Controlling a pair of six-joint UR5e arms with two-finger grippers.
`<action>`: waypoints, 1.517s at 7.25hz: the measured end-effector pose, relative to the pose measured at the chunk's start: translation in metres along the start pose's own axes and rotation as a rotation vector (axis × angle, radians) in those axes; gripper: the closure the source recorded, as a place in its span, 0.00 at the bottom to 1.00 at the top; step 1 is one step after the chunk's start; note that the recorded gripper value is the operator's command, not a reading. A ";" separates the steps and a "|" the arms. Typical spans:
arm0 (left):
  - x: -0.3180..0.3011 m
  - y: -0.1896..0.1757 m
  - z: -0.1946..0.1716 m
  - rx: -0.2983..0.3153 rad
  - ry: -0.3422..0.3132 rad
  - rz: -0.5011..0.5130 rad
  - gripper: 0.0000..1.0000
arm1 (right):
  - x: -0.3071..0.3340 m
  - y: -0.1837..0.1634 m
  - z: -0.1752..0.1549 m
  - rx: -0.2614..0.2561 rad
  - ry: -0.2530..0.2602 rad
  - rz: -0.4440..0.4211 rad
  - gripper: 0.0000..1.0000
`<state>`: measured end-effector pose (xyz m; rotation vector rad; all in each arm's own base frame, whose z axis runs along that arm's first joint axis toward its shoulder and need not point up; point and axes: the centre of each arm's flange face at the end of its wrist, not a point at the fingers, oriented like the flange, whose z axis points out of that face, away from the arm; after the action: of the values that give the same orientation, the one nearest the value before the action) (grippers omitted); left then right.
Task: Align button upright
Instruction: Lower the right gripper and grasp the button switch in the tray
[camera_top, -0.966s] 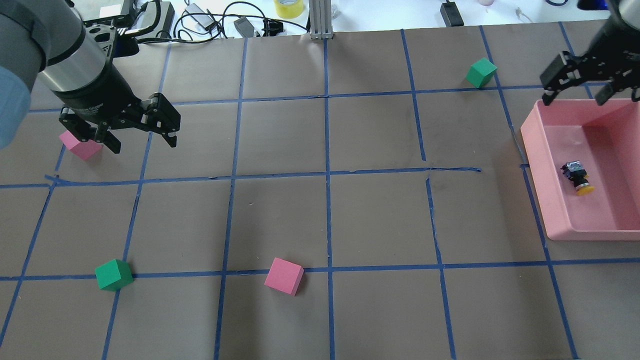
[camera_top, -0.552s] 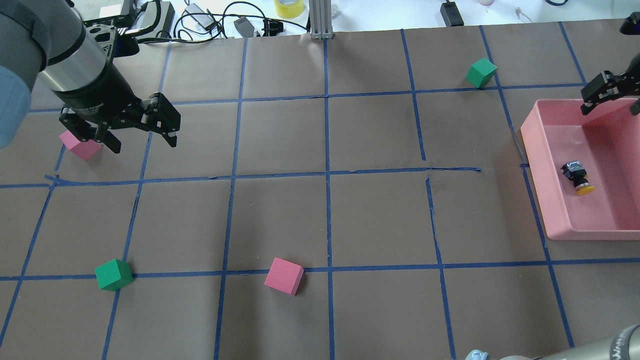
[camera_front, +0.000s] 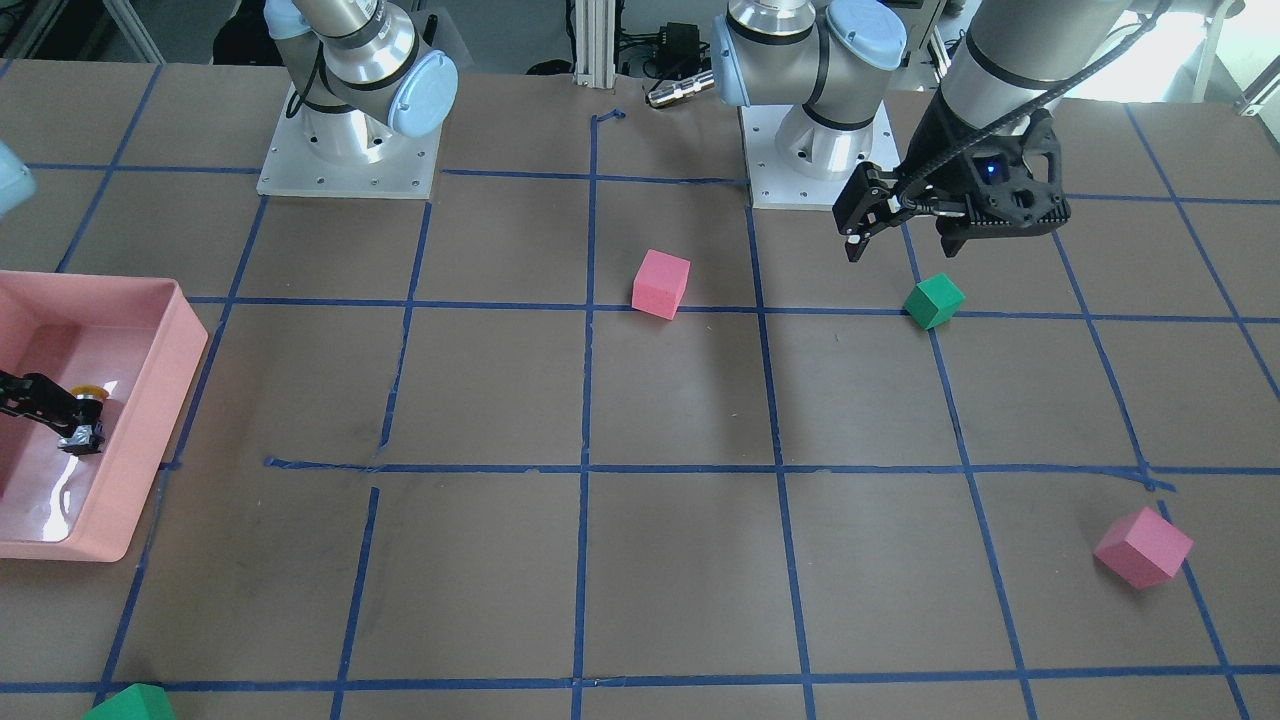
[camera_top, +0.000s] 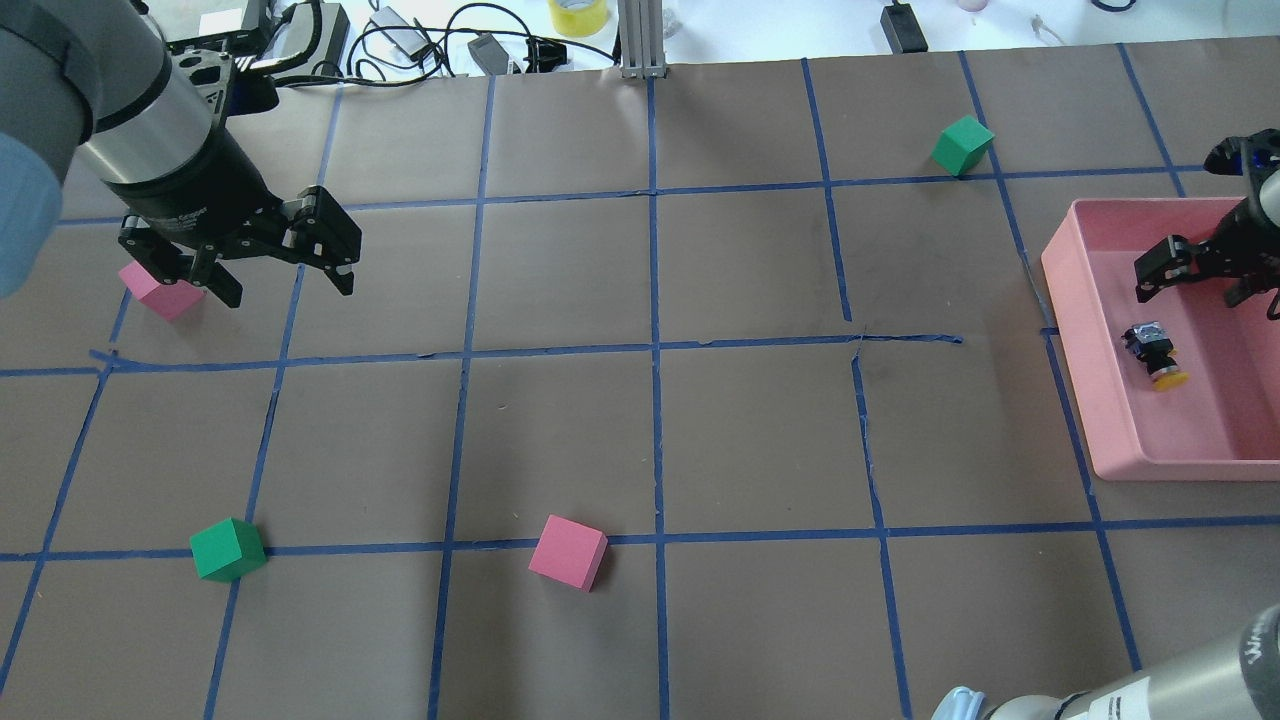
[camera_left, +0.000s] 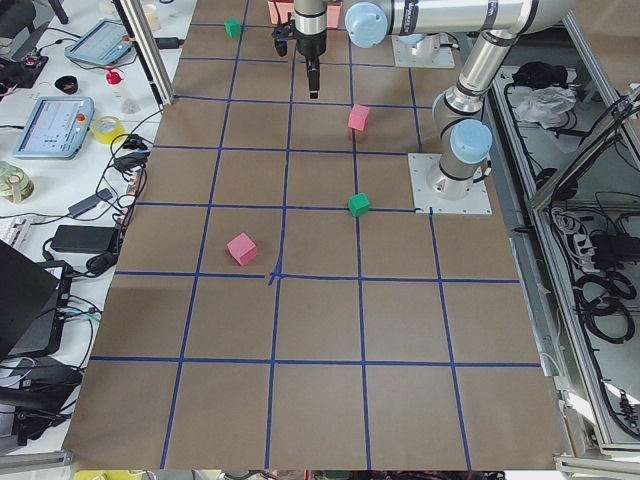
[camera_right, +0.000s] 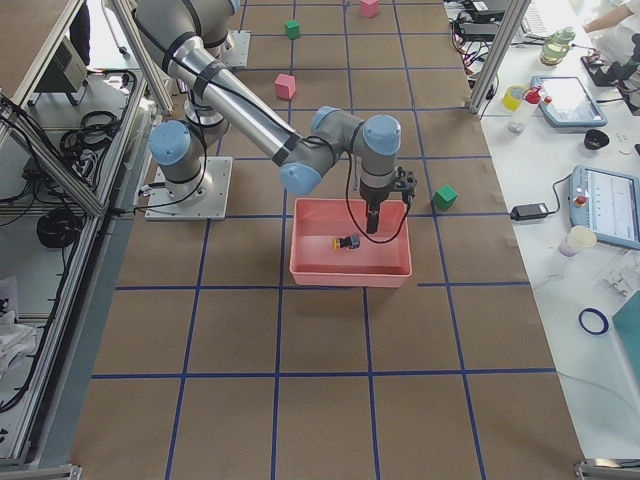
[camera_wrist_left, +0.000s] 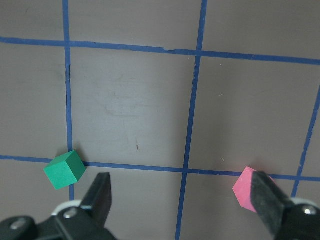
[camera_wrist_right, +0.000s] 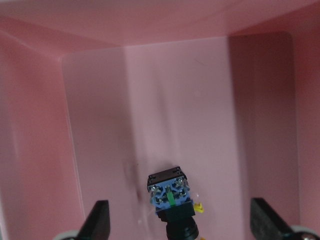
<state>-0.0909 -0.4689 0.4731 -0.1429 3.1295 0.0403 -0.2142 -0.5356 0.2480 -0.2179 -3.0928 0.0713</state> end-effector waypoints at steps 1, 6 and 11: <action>0.000 0.000 0.000 0.000 0.000 0.000 0.00 | 0.001 0.002 0.010 -0.010 -0.006 0.006 0.00; 0.000 0.000 0.000 0.000 0.000 0.000 0.00 | 0.002 0.002 0.019 -0.016 -0.004 0.018 0.00; 0.000 0.000 0.000 0.000 -0.001 0.000 0.00 | 0.000 0.003 0.023 -0.020 -0.015 0.007 0.00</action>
<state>-0.0908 -0.4687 0.4732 -0.1429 3.1282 0.0406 -0.2152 -0.5338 0.2254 -0.2299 -3.1088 0.0428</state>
